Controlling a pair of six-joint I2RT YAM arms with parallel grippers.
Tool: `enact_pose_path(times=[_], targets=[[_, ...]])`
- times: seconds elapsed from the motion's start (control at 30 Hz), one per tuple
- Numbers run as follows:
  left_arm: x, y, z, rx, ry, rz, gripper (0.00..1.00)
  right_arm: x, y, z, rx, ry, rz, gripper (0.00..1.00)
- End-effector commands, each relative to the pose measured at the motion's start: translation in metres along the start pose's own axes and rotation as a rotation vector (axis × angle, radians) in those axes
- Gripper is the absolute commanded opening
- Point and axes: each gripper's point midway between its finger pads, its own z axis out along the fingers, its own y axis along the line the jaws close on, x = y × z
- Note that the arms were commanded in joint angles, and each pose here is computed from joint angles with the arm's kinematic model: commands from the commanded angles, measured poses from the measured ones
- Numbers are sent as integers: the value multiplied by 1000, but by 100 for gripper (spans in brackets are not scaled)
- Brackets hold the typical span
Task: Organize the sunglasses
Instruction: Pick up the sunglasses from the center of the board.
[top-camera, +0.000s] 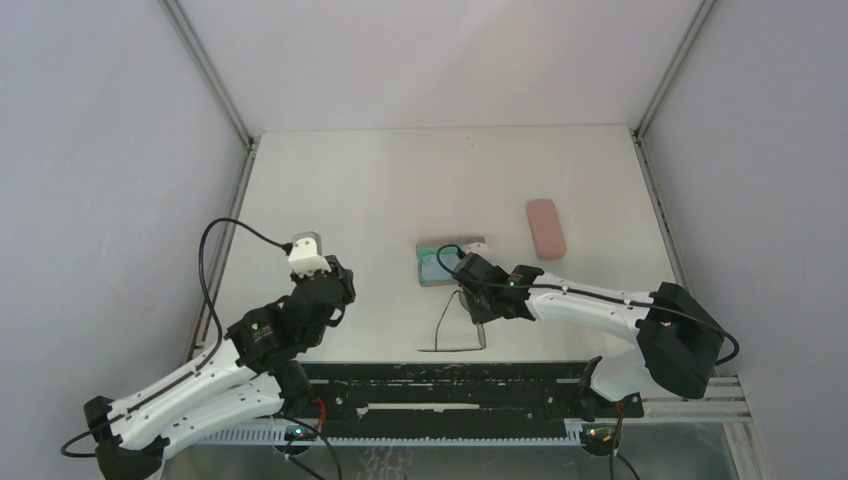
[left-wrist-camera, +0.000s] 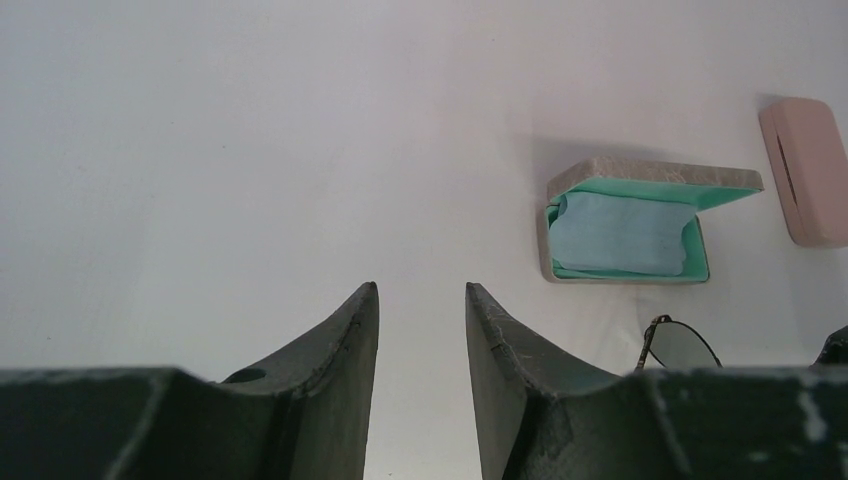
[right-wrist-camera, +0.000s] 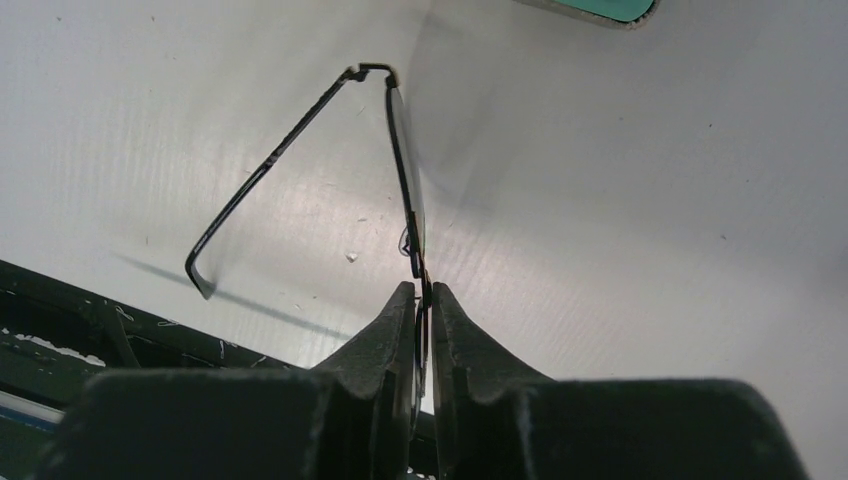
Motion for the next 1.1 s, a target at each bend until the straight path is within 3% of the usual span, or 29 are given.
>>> enact_pose_path(times=[0.0,0.2,0.6,0.77,1.07], targets=[[-9,-5,-1,22,-20,-10,42,-17,5,-7,-16,-40,-15,8],[0,-17,0,77,16,18,42,-24,3,-16,-15,-79,-15,1],[33,-108,-2,486,177,161,49,-48,13,-64,-187,-304,-65,0],[60,-134,5,543,289,247,47,-60,17,-76,-219,-369,-42,0],[73,-170,-3,606,324,310,47,-71,32,-89,-307,-420,-29,0]])
